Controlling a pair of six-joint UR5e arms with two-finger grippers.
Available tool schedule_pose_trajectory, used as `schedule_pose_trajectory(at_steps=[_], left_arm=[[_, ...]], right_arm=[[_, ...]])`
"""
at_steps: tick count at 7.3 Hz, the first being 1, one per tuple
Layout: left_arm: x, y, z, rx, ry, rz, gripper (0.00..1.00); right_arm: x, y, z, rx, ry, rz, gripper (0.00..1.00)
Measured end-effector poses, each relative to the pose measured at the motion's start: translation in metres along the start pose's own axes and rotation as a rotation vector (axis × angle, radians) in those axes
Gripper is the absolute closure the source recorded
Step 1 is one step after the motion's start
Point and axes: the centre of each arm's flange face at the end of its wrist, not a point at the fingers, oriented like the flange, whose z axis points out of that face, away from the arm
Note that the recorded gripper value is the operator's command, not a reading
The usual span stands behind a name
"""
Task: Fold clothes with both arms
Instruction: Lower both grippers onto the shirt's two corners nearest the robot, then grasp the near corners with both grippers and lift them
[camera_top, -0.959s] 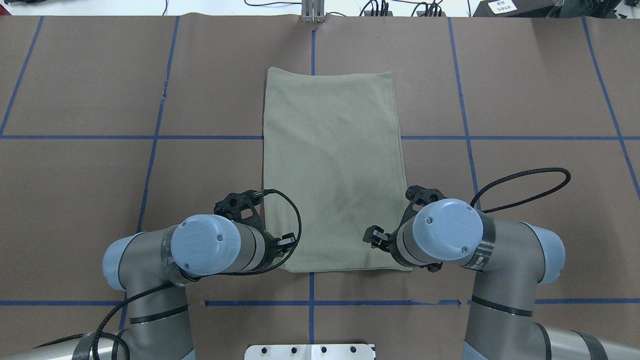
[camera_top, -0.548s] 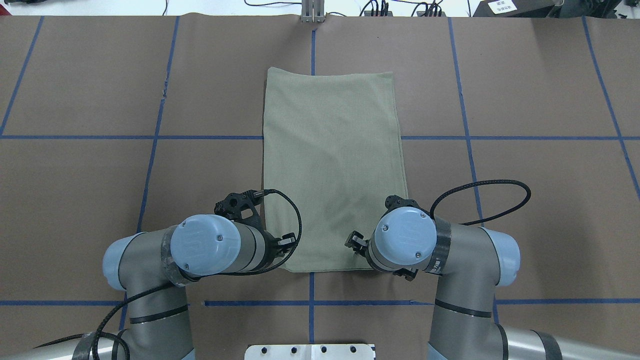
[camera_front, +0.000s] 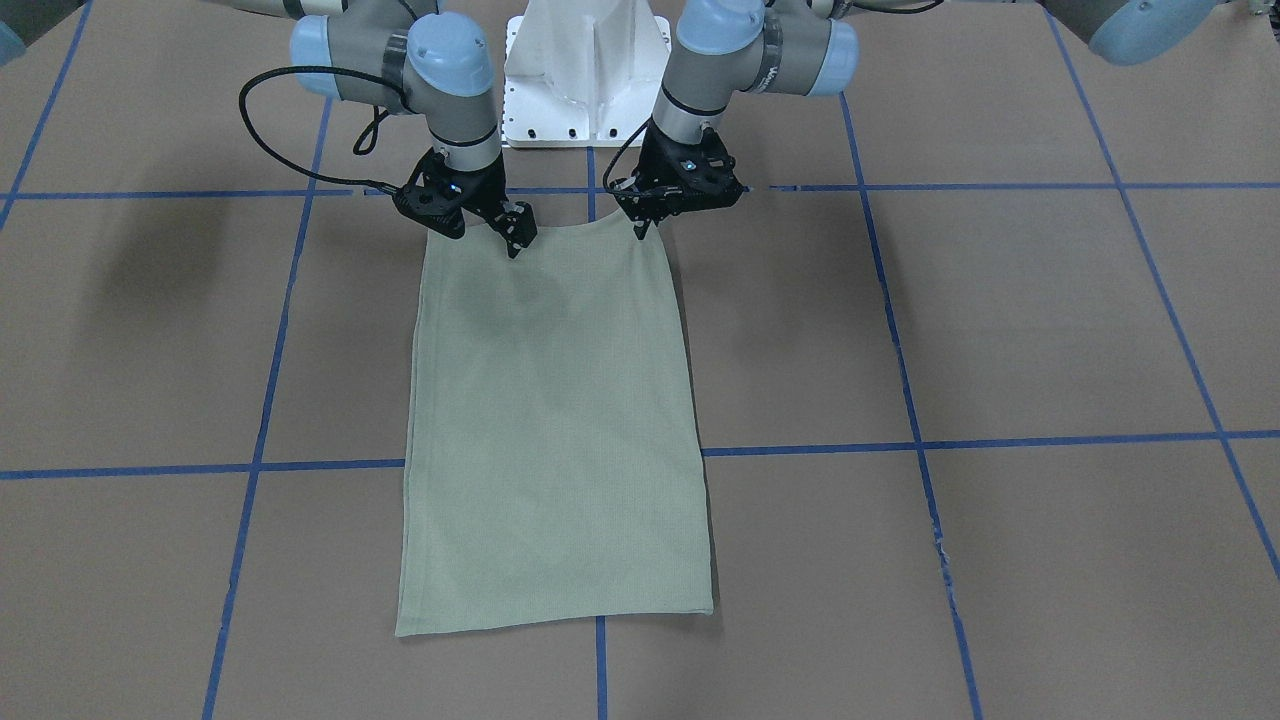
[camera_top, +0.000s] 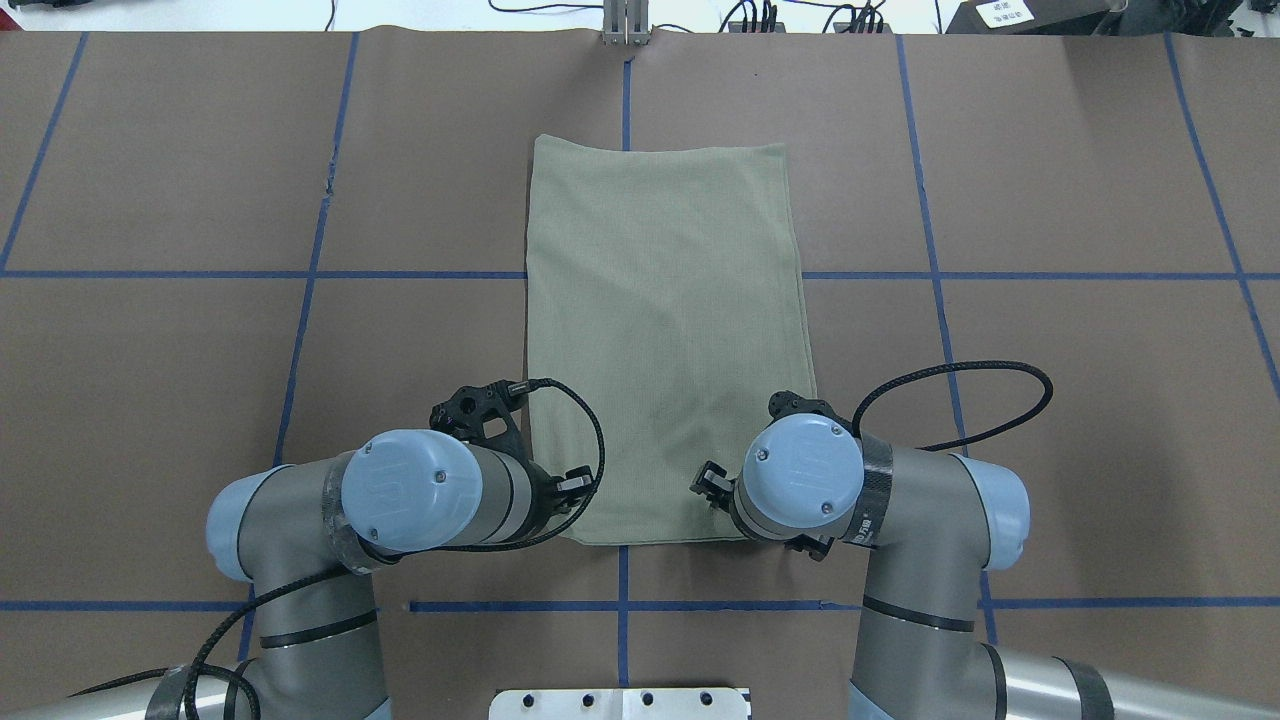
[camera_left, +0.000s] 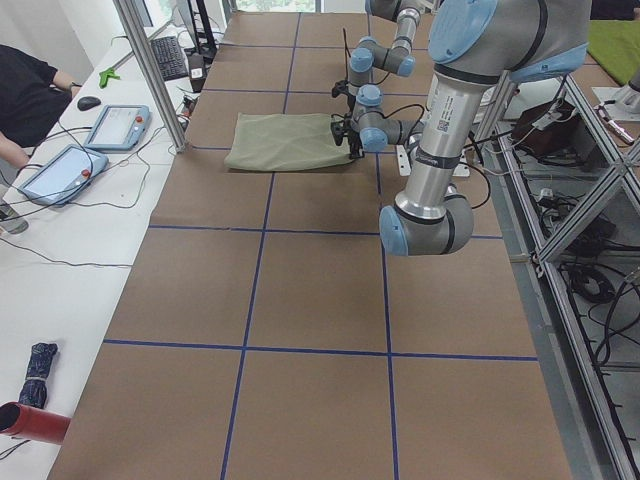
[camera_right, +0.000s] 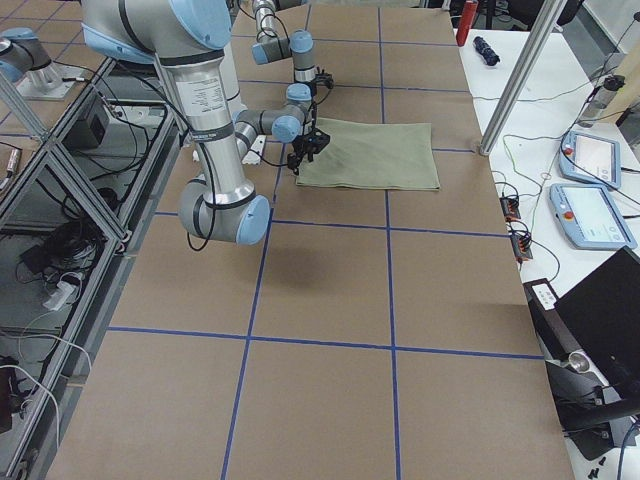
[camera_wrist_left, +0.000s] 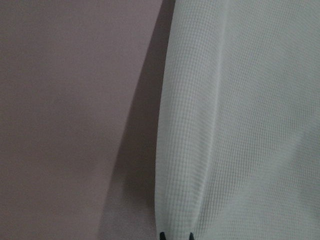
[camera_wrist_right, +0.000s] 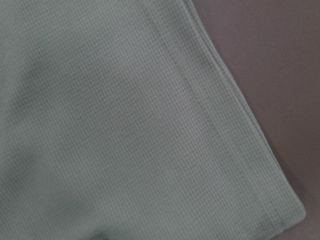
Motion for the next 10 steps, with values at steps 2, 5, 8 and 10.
schedule_pose_trajectory(at_steps=[2, 5, 8, 10], left_arm=[[0.001, 0.000, 0.000, 0.000, 0.002, 0.000, 1.00], [0.003, 0.001, -0.002, -0.001, 0.006, 0.001, 1.00], [0.006, 0.002, -0.008, -0.003, 0.018, 0.002, 1.00], [0.007, 0.002, -0.012, -0.003, 0.022, 0.003, 1.00]], right_arm=[[0.001, 0.001, 0.001, -0.001, 0.000, -0.001, 0.92], [0.001, 0.001, -0.001, -0.008, -0.003, -0.010, 1.00], [-0.006, -0.005, -0.012, -0.007, -0.031, -0.004, 1.00], [-0.009, -0.006, -0.022, -0.008, -0.052, 0.001, 1.00]])
